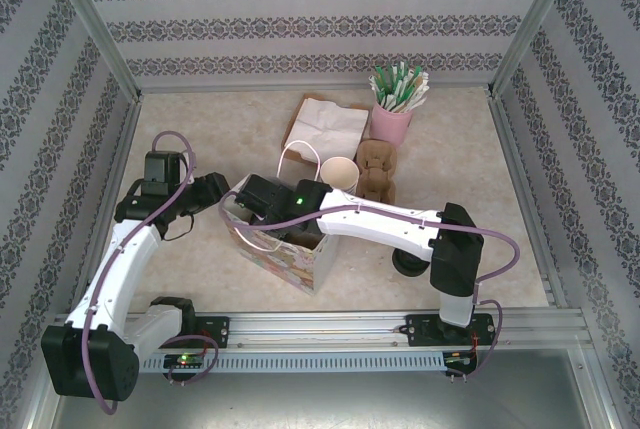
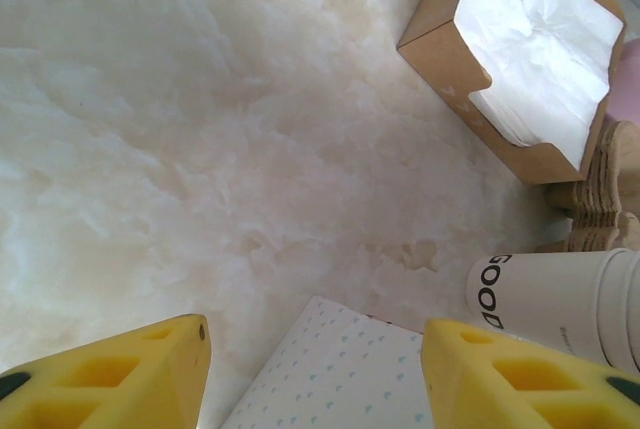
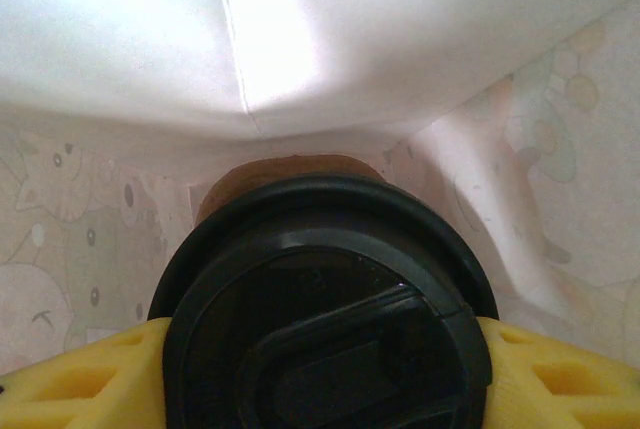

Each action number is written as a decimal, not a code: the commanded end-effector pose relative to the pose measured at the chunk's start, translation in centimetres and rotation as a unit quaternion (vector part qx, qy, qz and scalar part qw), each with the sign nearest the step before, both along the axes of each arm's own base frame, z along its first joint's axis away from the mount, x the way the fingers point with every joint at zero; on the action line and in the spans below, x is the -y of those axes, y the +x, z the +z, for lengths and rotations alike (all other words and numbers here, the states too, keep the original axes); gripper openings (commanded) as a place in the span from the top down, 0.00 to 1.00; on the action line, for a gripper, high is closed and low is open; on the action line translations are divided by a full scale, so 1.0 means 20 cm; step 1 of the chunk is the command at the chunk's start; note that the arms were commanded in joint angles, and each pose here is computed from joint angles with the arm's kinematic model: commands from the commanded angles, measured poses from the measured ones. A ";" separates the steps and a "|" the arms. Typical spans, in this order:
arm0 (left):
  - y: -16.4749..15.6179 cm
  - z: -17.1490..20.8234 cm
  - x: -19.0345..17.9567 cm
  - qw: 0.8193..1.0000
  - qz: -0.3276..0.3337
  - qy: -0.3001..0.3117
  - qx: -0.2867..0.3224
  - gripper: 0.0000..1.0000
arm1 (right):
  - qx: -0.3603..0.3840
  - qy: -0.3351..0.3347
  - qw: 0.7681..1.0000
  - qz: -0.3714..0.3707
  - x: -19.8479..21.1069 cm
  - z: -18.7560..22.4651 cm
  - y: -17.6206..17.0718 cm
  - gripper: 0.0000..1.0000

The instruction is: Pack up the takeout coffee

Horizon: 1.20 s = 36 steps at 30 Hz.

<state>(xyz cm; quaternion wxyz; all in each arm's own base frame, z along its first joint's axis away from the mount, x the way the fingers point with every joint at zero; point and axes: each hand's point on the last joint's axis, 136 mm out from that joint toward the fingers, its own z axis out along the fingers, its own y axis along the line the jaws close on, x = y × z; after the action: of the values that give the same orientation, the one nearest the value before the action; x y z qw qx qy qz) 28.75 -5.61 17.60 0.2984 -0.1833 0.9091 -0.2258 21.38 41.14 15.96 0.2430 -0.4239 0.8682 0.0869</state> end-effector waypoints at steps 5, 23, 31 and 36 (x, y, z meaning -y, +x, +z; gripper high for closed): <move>-0.02 0.10 0.00 1.000 -0.003 -0.007 0.018 0.41 | -0.079 -0.121 0.990 0.000 0.20 -0.39 -0.15 0.54; -0.03 0.13 0.01 1.000 -0.003 -0.010 0.025 0.40 | -0.119 -0.074 0.990 -0.032 0.20 -0.34 -0.17 0.54; -0.02 0.17 0.04 0.999 -0.014 -0.027 0.035 0.37 | -0.122 -0.048 0.990 -0.051 0.18 -0.20 -0.14 0.54; -0.02 0.25 0.06 0.997 -0.016 -0.042 0.059 0.33 | -0.116 -0.064 0.989 -0.061 0.20 -0.19 -0.13 0.55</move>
<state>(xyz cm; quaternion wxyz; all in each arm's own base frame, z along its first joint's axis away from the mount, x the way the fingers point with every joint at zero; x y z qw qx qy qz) 28.25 -6.52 19.96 0.3132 -0.1695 0.8985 -0.2566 21.24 39.72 15.30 0.2044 -0.3707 0.8996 0.1074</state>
